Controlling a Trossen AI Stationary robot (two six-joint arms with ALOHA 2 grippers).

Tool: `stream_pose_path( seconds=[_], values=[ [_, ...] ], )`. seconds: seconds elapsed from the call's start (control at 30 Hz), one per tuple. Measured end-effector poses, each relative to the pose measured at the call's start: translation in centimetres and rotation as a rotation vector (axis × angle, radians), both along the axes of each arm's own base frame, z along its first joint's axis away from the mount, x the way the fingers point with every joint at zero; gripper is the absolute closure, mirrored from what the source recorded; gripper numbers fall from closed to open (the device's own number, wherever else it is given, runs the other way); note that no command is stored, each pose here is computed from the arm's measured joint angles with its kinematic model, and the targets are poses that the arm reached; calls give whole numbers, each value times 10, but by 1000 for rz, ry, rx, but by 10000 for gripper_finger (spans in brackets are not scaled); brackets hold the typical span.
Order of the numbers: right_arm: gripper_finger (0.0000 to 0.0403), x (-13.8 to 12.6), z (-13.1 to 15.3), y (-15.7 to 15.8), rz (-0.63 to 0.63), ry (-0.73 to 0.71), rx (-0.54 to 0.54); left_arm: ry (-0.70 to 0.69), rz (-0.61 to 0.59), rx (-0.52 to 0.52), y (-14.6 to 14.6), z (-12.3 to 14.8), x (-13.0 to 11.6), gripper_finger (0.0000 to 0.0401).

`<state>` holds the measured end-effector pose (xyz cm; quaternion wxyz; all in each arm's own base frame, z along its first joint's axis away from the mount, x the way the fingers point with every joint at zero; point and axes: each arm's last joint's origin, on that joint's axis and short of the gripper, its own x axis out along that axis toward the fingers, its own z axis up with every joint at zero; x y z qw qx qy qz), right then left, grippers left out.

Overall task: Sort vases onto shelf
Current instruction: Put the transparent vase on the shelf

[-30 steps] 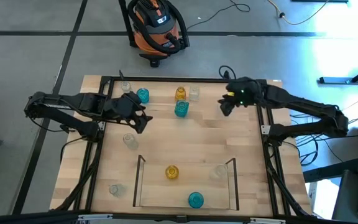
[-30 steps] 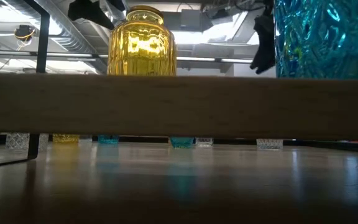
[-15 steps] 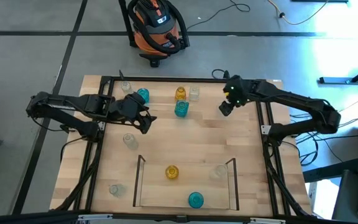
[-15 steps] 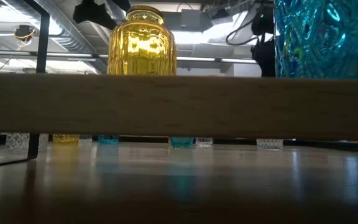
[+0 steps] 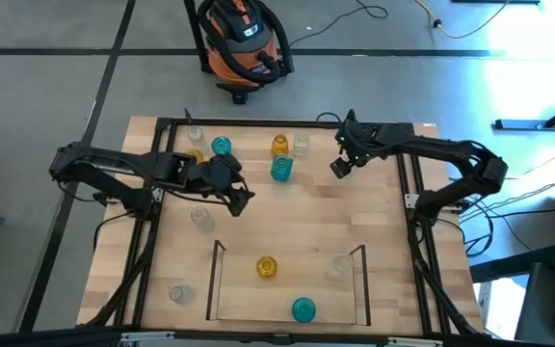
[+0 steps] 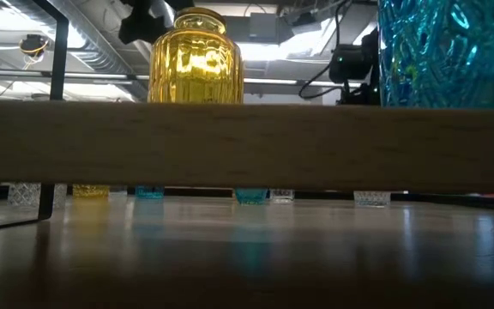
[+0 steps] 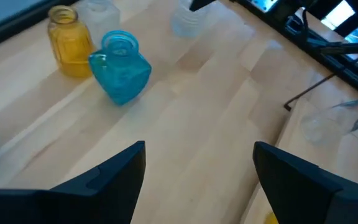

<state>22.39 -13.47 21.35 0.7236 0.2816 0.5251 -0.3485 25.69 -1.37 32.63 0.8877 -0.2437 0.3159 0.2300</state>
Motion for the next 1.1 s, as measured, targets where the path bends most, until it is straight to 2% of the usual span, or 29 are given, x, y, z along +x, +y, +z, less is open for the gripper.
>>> stream_pose_path(
  seconds=[0.17, 0.43, 0.73, 0.93, 1.1],
  values=[
    [133, -1, -2, -5, -17, -9, 16, 12, -6, 0, -2, -4, 5, 112],
    [252, 0, -2, -3, -6, -19, 45, 17, -8, 0, -2, -5, 6, 112],
    [252, -8, 8, 2, -6, 34, 103, 17, -7, 1, -2, -5, 5, 112],
    [252, -9, 45, 8, 46, 43, 84, 17, -6, 2, -2, -5, 5, 112],
    [252, -5, 85, 24, 106, -29, 17, 17, -6, 3, -2, -5, 5, 112]
  ],
)
